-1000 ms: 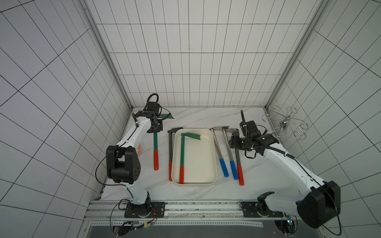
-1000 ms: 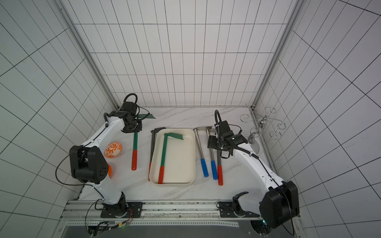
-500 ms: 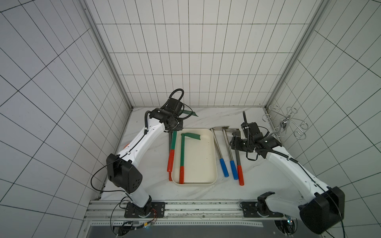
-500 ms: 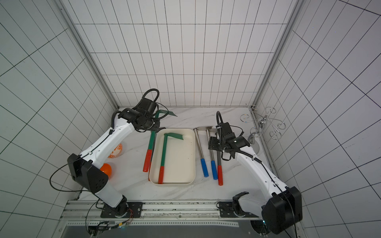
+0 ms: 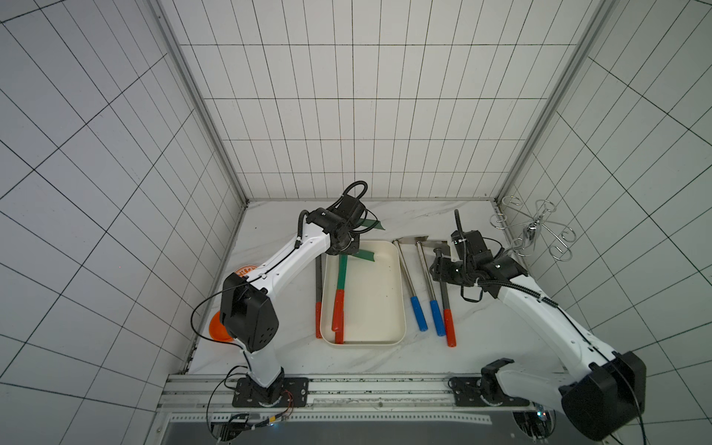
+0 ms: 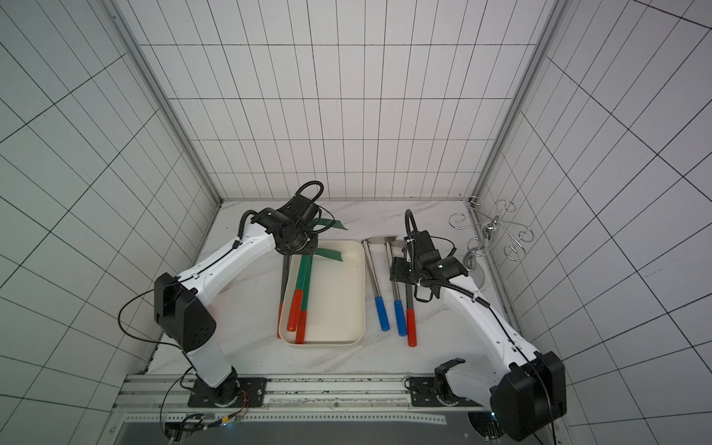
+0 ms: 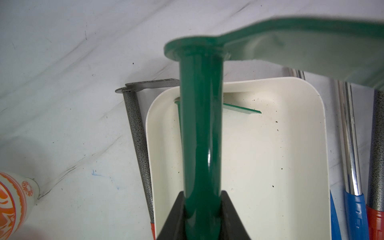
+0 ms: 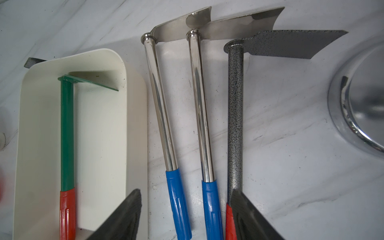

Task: Put the small hoe into the storage box
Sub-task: Place the hoe in the storage box.

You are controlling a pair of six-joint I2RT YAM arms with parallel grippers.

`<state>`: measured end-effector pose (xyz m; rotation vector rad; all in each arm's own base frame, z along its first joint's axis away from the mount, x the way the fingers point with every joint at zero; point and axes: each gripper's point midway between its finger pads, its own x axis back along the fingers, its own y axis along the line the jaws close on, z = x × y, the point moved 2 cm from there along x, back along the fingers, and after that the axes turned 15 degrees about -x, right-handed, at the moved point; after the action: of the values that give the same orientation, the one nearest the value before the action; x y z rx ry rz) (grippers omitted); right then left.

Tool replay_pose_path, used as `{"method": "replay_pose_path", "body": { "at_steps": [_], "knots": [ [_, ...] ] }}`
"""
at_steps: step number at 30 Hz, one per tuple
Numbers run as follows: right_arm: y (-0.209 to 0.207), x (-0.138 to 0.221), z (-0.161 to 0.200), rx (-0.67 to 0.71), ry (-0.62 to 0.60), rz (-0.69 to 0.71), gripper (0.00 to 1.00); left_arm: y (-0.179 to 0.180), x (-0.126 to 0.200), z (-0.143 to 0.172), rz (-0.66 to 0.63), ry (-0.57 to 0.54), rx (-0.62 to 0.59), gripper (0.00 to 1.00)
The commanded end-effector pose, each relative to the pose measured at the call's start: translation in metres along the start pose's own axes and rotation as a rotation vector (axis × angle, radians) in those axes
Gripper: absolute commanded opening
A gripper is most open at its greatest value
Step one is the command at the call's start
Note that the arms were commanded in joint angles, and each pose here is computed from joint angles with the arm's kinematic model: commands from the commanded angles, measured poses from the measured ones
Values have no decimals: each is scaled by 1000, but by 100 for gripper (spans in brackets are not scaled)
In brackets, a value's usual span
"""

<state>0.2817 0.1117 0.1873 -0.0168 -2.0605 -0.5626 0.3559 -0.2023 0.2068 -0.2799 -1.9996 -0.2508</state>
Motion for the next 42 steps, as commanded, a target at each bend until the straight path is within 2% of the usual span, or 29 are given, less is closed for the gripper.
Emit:
{"method": "replay_pose_path", "body": {
  "at_steps": [1, 18, 42],
  "knots": [
    [-15, -7, 9, -12, 17, 39, 70, -2, -4, -11, -9, -52, 57, 0],
    [-20, -9, 11, -13, 27, 50, 70, -4, -54, 8, -54, 43, 51, 0],
    [-28, -10, 13, -18, 35, 63, 70, 12, -87, 16, -129, 106, 65, 0]
  ]
}}
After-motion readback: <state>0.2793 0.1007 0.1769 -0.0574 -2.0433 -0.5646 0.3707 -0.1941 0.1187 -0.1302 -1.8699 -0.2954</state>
